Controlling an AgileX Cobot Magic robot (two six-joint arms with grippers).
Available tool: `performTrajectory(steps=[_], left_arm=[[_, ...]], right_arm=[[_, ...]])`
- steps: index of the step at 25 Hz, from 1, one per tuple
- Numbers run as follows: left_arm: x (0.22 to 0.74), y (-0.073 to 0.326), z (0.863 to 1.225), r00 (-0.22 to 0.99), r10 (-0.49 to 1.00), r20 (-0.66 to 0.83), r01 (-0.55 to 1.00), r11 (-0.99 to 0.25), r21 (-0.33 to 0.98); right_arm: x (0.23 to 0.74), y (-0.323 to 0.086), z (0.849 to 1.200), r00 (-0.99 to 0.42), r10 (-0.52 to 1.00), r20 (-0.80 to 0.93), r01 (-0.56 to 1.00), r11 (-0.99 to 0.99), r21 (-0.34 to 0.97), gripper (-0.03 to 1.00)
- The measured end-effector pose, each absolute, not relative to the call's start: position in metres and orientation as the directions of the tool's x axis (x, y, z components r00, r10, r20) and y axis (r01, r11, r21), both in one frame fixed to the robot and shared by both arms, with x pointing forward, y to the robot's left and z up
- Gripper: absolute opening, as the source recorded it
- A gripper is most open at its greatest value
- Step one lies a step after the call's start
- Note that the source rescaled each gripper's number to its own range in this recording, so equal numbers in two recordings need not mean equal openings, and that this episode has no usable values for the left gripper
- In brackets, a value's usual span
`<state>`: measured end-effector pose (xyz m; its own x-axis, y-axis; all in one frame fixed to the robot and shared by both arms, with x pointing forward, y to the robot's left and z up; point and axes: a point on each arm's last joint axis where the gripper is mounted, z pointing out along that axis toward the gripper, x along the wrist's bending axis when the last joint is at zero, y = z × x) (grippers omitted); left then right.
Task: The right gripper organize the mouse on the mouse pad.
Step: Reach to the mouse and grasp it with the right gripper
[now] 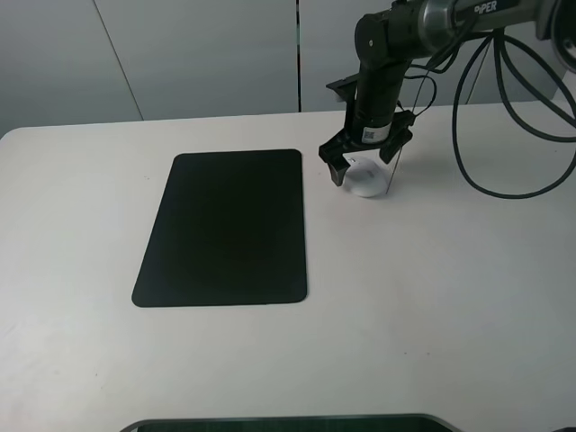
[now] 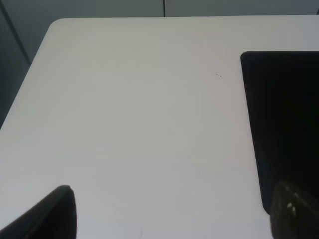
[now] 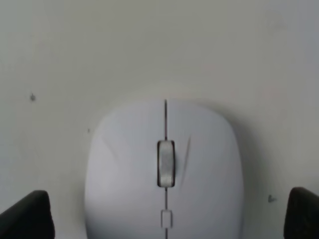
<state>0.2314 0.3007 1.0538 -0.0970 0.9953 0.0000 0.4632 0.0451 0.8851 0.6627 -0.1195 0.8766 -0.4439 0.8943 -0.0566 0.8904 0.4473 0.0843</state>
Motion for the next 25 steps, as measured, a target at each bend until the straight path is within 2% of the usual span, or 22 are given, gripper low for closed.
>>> performTrajectory(steps=[21, 22, 23, 25], left_arm=[[0.2314, 0.3007, 1.0538, -0.097, 0.995, 0.000, 0.463, 0.045, 0.885], [0.2314, 0.3007, 1.0538, -0.097, 0.995, 0.000, 0.463, 0.045, 0.885], [0.2314, 0.3007, 1.0538, -0.097, 0.995, 0.000, 0.463, 0.045, 0.885], [0.2314, 0.3007, 1.0538, -0.097, 0.995, 0.000, 0.463, 0.045, 0.885]], right_arm=[[0.6608, -0.1186, 0.8652, -0.454, 0.890, -0.037, 0.889, 0.456, 0.050, 1.00], [0.6608, -0.1186, 0.8652, -0.456, 0.889, -0.037, 0.888, 0.457, 0.050, 0.95], [0.6608, -0.1186, 0.8652, -0.456, 0.889, -0.037, 0.888, 0.457, 0.050, 0.81], [0.6608, -0.1186, 0.8652, -0.458, 0.888, -0.038, 0.887, 0.459, 0.050, 0.42]])
